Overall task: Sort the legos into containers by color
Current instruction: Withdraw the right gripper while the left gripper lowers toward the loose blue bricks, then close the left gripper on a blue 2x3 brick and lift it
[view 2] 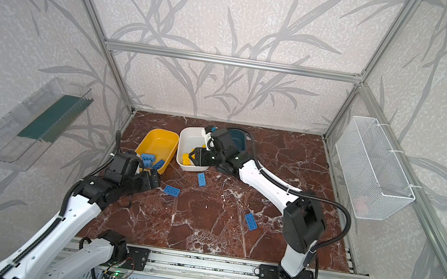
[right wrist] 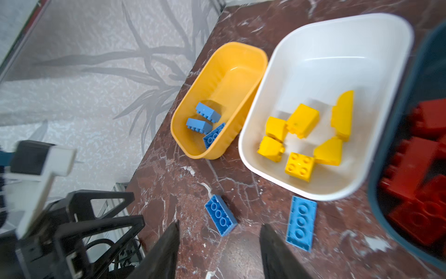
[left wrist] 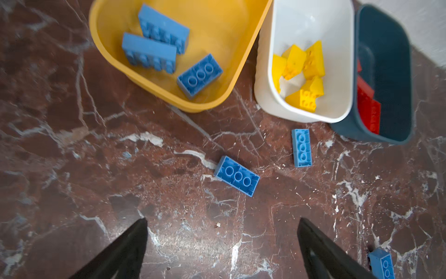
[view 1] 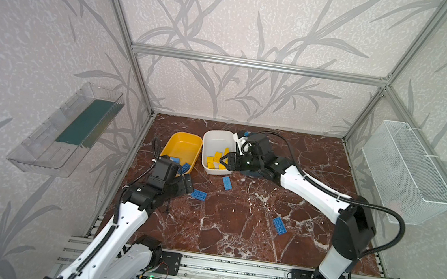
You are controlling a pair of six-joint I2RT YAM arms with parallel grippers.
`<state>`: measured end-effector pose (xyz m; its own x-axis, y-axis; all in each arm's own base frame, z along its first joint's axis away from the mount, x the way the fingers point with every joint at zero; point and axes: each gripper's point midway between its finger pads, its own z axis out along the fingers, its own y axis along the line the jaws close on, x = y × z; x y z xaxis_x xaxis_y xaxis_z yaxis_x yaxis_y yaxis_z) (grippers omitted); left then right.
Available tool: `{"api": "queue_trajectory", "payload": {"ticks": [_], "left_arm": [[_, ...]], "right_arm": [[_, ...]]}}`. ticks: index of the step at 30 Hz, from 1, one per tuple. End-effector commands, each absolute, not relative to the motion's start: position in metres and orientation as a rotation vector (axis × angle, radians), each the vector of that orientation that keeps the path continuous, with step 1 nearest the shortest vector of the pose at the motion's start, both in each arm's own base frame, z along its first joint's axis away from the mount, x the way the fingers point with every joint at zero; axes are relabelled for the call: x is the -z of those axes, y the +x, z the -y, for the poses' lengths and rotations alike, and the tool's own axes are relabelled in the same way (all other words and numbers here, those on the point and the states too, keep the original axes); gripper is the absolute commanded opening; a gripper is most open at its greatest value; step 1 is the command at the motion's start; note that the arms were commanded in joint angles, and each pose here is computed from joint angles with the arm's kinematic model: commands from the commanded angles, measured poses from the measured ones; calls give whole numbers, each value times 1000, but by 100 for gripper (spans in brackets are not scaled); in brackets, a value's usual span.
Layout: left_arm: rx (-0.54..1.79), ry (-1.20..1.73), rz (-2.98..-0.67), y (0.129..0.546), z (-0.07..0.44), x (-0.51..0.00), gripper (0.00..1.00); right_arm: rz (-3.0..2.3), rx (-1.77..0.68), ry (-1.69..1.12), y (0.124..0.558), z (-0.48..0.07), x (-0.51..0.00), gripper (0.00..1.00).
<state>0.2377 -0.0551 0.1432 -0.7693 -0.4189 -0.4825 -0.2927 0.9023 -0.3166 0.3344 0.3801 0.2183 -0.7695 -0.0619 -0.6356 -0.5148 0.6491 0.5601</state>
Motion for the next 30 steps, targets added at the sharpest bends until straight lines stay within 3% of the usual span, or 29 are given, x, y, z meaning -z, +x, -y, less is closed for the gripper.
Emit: {"api": "queue_trajectory", "payload": {"ticks": [1,16,30], "left_arm": [[359,-569,-2533,241,70,-123,96],[243,-594,-2650,269,104,-55,95],[159,-607,-2728,291,119,-25,94]], "right_arm": [[-2227,-1000,-409,325,-352,-221,55],[-2277,-818,-240,273,-229,-156,59],[-2267,-807,-178,272,-204,-139,59]]}}
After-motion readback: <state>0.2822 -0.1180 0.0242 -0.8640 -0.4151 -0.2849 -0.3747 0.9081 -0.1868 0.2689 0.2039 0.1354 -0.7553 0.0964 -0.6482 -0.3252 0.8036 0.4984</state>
